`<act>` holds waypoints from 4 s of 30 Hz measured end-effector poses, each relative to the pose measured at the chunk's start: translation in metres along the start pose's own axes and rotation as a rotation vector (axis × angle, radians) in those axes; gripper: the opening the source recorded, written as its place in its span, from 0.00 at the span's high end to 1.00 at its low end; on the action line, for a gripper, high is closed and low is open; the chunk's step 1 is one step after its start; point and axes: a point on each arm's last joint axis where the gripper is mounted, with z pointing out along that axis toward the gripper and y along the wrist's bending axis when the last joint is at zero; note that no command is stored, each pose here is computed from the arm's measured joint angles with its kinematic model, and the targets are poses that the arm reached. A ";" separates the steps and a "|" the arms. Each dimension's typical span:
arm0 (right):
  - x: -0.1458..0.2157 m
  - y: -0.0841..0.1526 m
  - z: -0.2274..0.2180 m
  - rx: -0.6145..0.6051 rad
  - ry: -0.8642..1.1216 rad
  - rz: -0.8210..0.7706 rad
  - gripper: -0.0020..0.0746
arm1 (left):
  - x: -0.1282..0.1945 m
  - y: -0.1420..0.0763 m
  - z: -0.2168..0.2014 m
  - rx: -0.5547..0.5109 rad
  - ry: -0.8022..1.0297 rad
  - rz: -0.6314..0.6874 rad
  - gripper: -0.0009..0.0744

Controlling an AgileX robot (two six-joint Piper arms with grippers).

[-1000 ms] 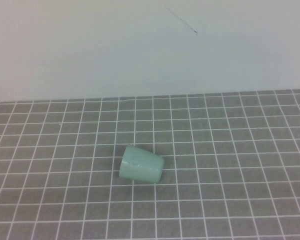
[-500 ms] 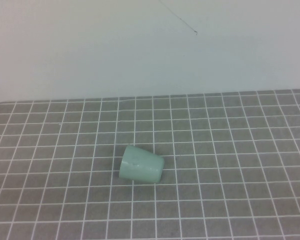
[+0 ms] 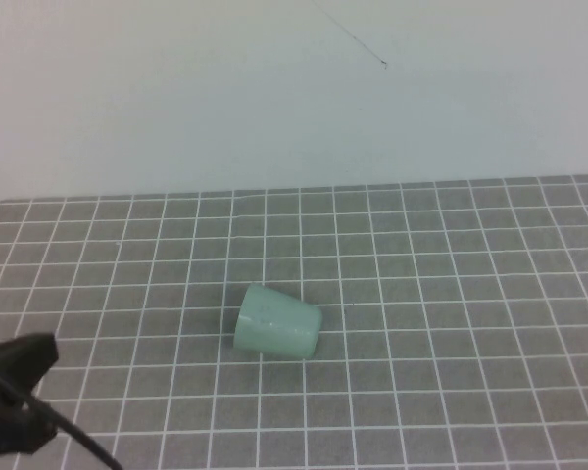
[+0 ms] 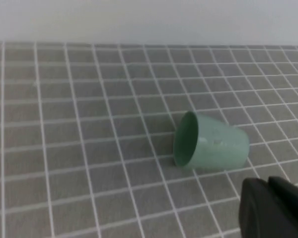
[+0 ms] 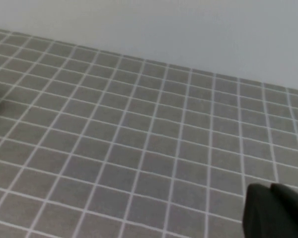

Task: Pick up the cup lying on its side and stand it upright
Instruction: Stand the fallen cup upright

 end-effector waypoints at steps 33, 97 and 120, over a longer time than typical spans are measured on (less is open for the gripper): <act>-0.004 0.011 0.006 -0.131 -0.008 0.109 0.98 | -0.036 0.009 0.189 0.265 0.523 -0.182 0.39; -0.004 0.011 0.006 -0.135 -0.007 0.112 0.98 | 0.003 -0.030 0.248 0.308 0.748 -0.107 0.99; -0.128 0.003 0.003 -0.403 0.171 0.222 0.98 | -0.035 -0.179 0.098 0.285 0.421 1.671 0.99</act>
